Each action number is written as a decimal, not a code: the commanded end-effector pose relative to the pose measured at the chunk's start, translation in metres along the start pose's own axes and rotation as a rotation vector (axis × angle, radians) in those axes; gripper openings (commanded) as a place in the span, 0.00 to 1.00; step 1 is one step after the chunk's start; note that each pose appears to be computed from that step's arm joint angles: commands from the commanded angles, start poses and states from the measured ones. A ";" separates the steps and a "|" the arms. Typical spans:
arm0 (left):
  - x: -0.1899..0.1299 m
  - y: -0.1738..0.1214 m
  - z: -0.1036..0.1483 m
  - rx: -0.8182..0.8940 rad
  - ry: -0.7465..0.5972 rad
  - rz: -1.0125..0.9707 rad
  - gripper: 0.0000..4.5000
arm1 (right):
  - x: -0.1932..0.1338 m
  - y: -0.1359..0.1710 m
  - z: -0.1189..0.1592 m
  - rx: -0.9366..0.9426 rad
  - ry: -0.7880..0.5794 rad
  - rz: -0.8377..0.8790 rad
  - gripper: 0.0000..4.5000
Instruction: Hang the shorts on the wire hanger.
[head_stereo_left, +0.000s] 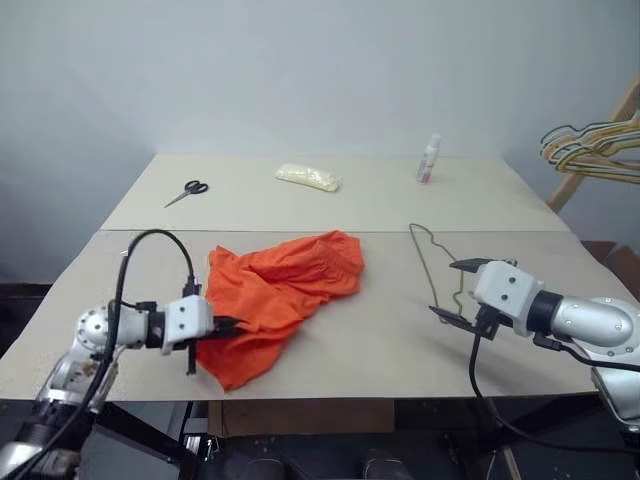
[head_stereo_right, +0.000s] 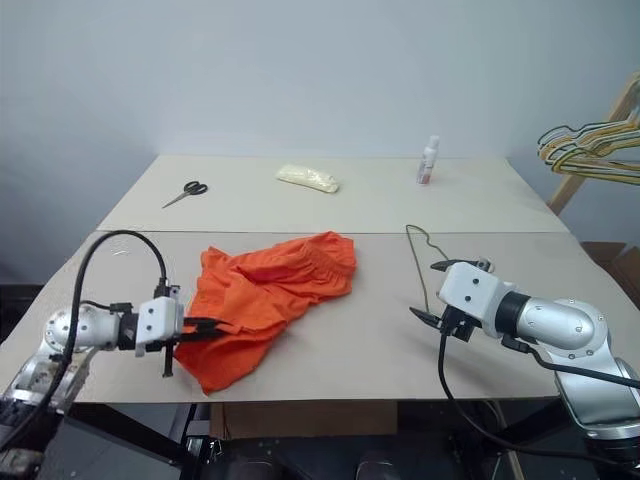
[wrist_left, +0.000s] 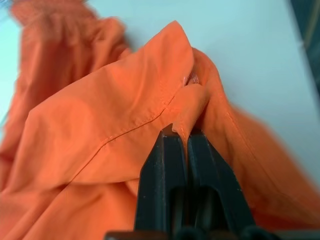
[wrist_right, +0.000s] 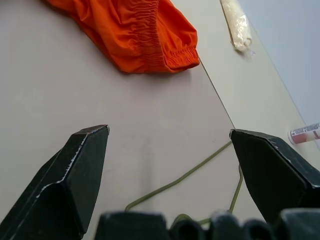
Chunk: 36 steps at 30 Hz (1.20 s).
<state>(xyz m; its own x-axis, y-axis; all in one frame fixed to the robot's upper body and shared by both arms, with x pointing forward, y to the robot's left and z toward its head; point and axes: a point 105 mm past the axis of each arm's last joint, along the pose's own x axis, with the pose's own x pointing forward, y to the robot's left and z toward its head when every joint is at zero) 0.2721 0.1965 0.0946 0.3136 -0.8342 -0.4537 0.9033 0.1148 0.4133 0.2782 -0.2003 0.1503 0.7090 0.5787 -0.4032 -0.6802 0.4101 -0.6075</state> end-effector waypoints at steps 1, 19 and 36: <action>-0.007 0.007 0.009 0.066 -0.038 -0.037 0.22 | -0.003 -0.006 0.011 -0.043 -0.030 -0.021 1.00; 0.014 -0.011 0.072 0.019 -0.218 -0.008 0.79 | 0.000 -0.001 0.018 -0.037 -0.046 -0.008 1.00; 0.087 -0.036 0.046 0.514 0.275 0.285 0.79 | 0.001 0.001 0.019 -0.019 -0.043 -0.016 1.00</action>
<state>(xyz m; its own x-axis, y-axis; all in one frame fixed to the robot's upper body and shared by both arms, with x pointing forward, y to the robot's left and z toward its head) 0.2521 0.0984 0.0694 0.5970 -0.6491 -0.4715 0.5962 -0.0343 0.8021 0.2742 -0.1894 0.1486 0.6948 0.5934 -0.4064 -0.6940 0.4047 -0.5955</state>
